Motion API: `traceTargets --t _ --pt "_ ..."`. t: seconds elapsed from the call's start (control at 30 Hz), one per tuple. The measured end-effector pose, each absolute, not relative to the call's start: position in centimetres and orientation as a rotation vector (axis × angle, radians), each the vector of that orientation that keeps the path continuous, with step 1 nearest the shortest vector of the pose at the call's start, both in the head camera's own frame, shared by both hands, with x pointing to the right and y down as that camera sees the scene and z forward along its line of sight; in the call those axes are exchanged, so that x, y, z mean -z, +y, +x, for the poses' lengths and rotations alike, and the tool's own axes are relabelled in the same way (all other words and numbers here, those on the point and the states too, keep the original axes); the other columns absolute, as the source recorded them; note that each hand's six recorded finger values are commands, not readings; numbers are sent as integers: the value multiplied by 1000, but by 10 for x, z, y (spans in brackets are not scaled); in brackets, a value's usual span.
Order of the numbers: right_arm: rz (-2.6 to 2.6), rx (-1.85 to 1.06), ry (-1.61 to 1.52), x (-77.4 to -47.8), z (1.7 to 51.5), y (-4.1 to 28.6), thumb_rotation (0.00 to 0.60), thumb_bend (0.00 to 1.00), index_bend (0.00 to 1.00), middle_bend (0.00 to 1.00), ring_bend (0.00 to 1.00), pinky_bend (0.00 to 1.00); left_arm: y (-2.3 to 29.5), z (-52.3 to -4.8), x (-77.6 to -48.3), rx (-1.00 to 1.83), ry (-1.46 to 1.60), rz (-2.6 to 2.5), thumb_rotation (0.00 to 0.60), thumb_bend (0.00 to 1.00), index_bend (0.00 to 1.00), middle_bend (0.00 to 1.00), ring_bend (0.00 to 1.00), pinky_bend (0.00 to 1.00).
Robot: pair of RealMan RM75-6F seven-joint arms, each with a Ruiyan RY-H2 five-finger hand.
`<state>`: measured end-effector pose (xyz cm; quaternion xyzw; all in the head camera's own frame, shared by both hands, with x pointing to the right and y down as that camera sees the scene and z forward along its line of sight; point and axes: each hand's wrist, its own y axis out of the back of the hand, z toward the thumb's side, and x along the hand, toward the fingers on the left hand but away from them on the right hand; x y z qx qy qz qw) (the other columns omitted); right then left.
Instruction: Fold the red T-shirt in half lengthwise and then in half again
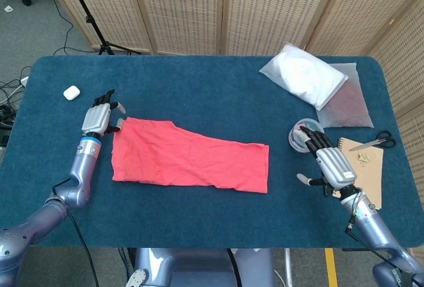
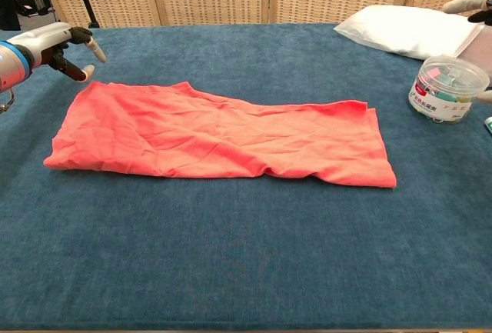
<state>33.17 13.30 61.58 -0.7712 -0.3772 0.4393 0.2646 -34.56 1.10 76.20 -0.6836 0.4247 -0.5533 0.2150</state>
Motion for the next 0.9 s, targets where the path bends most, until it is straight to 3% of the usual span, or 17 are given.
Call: traceTargets --t 0.2,0.43,0.5,0.7,0.8,0.9 --pt "-2084 -1181 -1020 -614 331 134 600 260 0 0 0 0 8 -346 -759 1510 1213 -1898 600 301 0 0 0 0" --pt "-2096 -1171 -1015 -613 328 136 600 260 0 0 0 0 14 -348 -742 1379 1227 -1938 600 373 19 0 0 0" --pt "-2096 -1168 -1014 -613 328 136 600 260 0 0 0 0 21 -350 -735 1330 1202 -1971 600 406 93 0 0 0" --pt "-2097 -1166 -1016 -613 328 137 600 260 0 0 0 0 59 -371 -716 1237 1023 -2047 600 530 465 0 0 0" --pt "-2099 -1166 -1012 -613 327 137 600 260 0 0 0 0 82 -386 -711 1237 921 -2074 600 560 550 0 0 0" --pt "-2100 -1164 -1010 -613 326 137 600 260 0 0 0 0 101 -395 -712 1261 832 -2092 600 565 561 0 0 0"
